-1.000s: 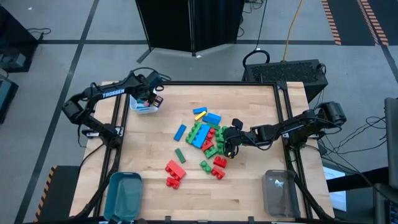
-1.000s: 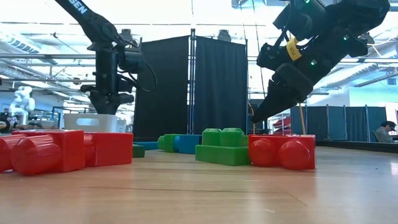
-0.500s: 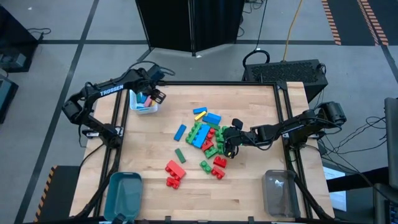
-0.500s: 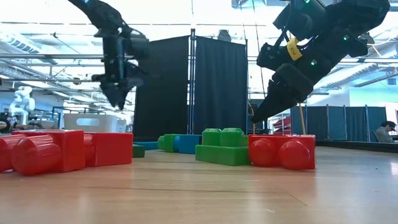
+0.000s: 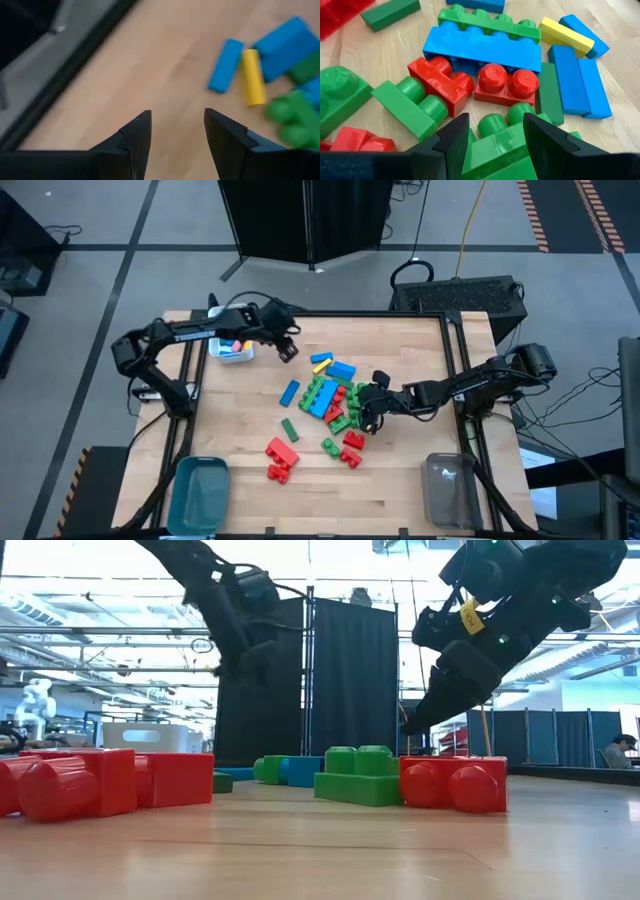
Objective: Sort blocks by size
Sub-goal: Put the blue block into the white bin
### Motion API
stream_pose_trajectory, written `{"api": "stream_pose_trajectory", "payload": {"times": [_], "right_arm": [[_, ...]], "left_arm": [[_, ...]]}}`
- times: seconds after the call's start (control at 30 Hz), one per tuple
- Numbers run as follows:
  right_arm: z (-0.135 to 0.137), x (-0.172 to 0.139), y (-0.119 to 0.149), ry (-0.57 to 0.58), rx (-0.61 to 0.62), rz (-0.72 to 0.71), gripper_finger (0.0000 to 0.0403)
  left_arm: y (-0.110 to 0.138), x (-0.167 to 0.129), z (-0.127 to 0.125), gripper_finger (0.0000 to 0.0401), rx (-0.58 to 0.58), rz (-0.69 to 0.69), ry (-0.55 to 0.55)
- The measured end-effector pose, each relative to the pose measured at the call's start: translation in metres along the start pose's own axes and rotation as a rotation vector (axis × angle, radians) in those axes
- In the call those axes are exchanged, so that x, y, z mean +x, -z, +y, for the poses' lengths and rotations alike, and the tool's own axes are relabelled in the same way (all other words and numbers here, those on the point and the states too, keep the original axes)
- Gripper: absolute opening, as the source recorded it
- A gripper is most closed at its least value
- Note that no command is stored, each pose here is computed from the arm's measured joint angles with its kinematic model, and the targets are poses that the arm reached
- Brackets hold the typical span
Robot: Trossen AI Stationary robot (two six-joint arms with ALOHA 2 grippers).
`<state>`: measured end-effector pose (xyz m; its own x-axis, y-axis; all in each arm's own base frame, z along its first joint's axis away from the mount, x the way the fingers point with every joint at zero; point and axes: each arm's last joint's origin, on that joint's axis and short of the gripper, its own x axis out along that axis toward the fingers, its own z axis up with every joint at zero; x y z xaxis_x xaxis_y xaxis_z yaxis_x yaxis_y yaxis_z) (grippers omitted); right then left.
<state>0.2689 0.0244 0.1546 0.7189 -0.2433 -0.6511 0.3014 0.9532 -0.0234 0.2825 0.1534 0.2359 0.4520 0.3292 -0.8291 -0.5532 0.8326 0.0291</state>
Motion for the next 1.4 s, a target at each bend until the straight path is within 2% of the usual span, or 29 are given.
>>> {"api": "stream_pose_trajectory", "payload": {"times": [0.13,0.4,0.53,0.9,1.4], "right_arm": [[0.0,0.0,0.0,-0.001,0.002,-0.004,0.0176],[0.0,0.0,0.0,-0.001,-0.004,-0.004,0.0176],[0.0,0.0,0.0,-0.001,-0.014,-0.004,0.0176],[0.0,0.0,0.0,-0.001,-0.025,-0.003,0.0176],[0.0,0.0,0.0,-0.001,-0.025,-0.003,0.0176]], "left_arm": [[-0.002,0.027,-0.015,0.0173,0.051,0.0,0.111],[0.0,0.07,-0.021,0.0173,0.18,-0.015,0.125],[0.001,0.079,-0.023,0.0173,0.23,-0.02,0.147],[0.004,0.103,-0.026,0.0173,0.233,-0.031,0.176],[0.007,0.108,-0.027,0.0173,0.261,-0.016,0.151]]}}
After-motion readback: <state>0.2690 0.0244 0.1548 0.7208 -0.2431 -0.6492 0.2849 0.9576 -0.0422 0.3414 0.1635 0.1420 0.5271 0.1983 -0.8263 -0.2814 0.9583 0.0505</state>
